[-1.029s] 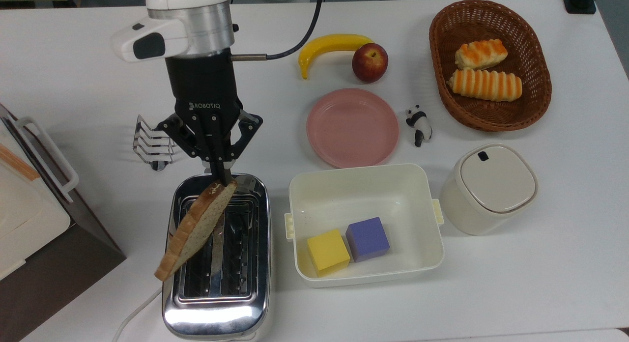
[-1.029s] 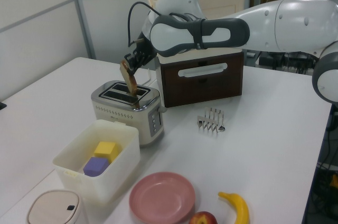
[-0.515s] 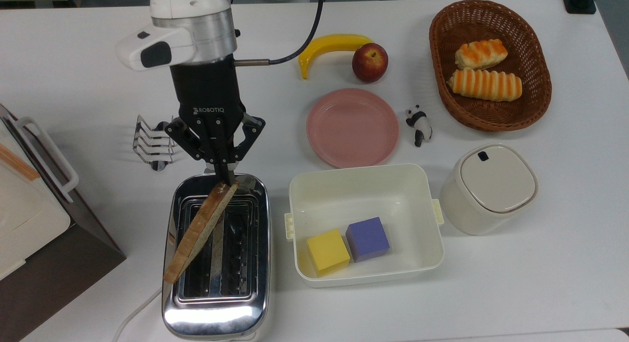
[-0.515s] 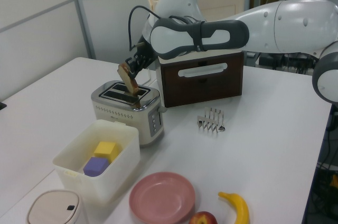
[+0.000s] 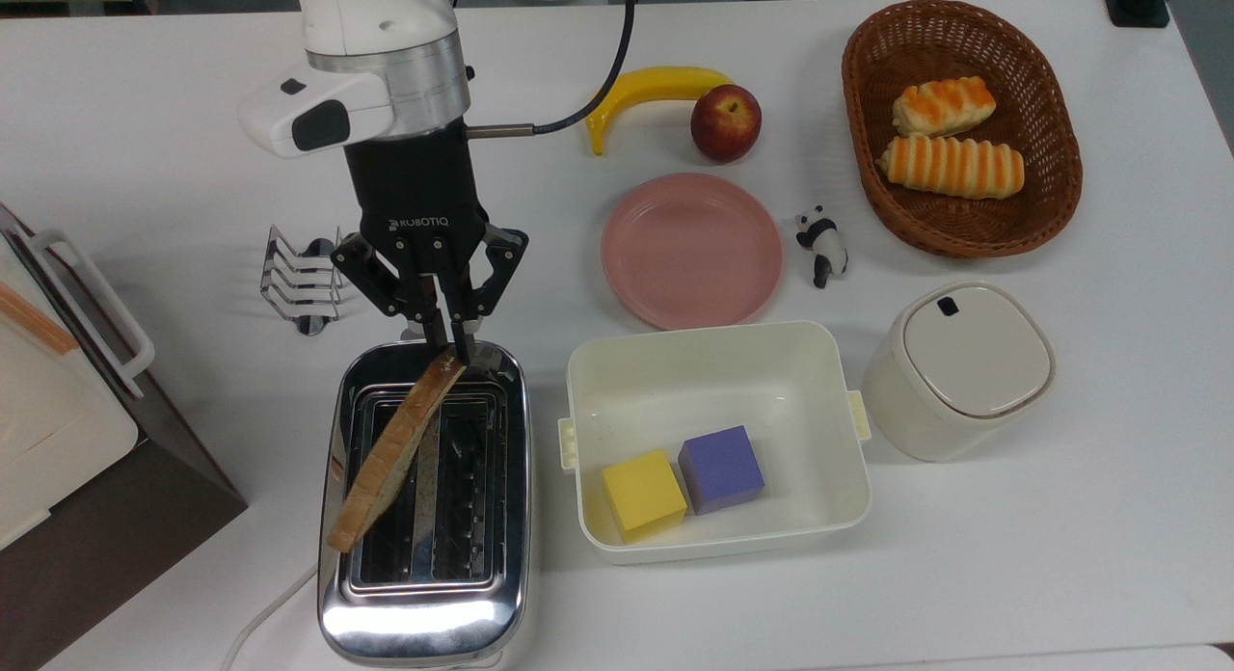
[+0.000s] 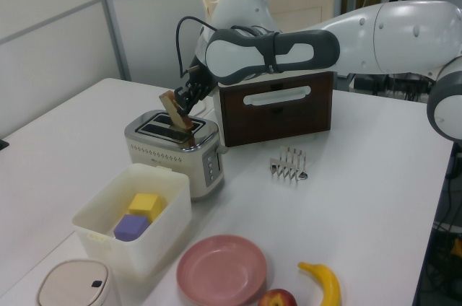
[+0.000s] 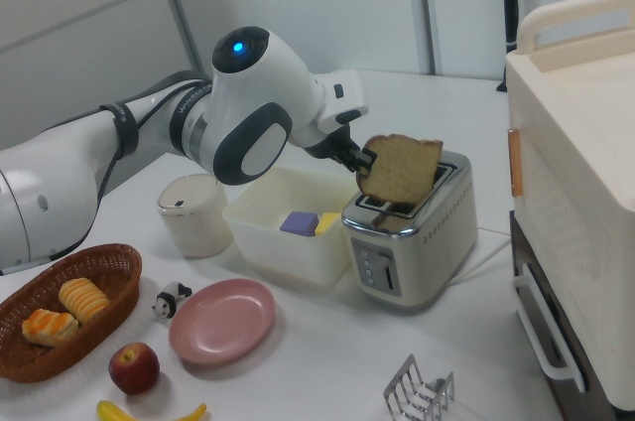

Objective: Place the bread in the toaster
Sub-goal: 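Lower the bread slice edge-first into a toaster slot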

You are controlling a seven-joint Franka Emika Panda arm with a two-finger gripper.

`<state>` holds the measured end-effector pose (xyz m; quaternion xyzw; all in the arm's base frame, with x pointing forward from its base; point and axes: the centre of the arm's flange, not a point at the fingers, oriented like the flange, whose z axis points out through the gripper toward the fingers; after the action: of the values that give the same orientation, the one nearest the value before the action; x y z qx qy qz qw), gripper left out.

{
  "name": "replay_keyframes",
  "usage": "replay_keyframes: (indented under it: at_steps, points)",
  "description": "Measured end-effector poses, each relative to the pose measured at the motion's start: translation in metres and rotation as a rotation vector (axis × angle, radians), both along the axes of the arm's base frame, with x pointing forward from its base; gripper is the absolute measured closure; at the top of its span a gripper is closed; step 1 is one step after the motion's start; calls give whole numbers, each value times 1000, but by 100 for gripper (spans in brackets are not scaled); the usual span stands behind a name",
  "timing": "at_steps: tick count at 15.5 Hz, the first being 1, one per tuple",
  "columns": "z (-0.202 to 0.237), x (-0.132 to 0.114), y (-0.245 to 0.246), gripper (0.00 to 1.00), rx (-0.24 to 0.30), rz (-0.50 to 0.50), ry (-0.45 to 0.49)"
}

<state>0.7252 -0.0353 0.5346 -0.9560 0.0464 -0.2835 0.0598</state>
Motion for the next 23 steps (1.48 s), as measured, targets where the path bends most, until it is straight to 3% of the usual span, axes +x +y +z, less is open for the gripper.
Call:
replay_keyframes:
  at_steps: [2, 5, 14, 16, 18, 23]
  points:
    - [-2, 0, -1, 60, 0, -2, 5]
    - [-3, -1, -6, 43, 8, -17, 7]
    - [-2, -1, -9, 37, 11, -23, 5]
    - [-2, -1, -5, 23, 11, -19, 5]
    - [-2, 0, 3, 3, 12, -7, 5]
    - [-6, 0, 30, 0, 0, 45, 11]
